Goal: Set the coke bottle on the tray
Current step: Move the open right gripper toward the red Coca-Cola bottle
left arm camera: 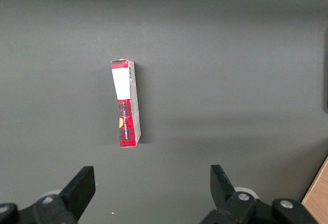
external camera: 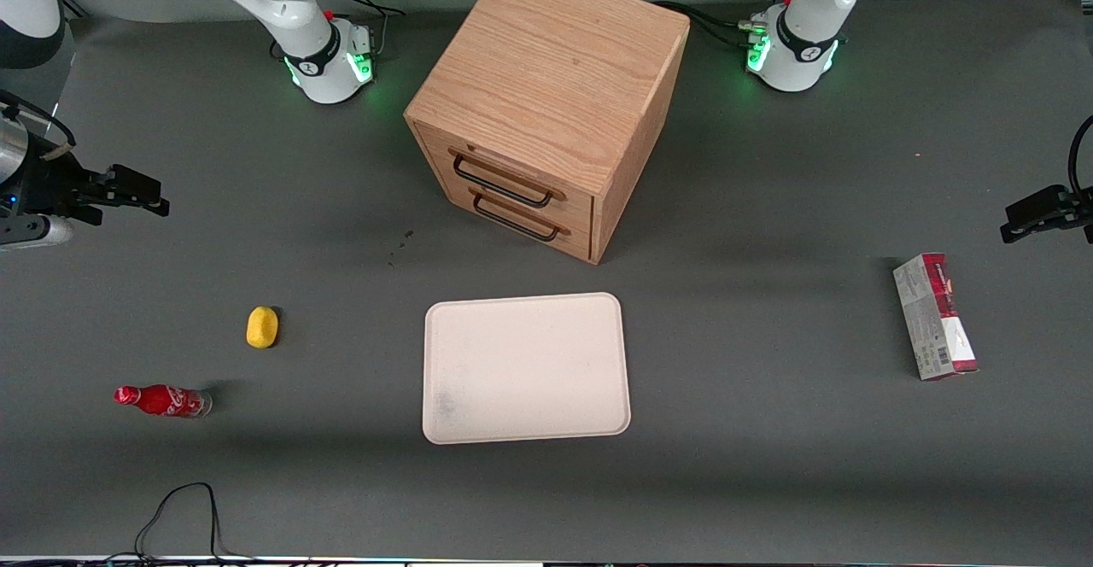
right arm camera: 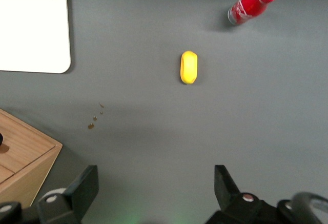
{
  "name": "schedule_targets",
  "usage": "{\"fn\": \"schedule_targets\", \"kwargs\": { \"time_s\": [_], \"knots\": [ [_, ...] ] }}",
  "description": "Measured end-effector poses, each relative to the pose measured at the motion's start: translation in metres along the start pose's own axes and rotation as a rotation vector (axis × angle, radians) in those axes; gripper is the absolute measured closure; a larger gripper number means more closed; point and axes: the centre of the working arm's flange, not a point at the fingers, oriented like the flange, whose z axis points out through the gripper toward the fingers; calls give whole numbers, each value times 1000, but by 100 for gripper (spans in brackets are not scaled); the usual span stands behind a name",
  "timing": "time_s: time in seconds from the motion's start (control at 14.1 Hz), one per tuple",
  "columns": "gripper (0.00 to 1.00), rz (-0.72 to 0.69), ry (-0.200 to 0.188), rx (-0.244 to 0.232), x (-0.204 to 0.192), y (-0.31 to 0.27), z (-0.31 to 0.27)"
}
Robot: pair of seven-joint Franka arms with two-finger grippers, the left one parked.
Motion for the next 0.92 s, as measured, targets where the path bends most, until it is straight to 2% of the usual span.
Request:
{"fn": "schedule_targets", "kwargs": {
  "time_s": [0.21,0.5,0.92],
  "knots": [
    [0,5,8,-1,0,1,-5],
    [0,9,39,-5,3,2,-19],
    [0,28,23,-1,9,12,-13]
  ]
}}
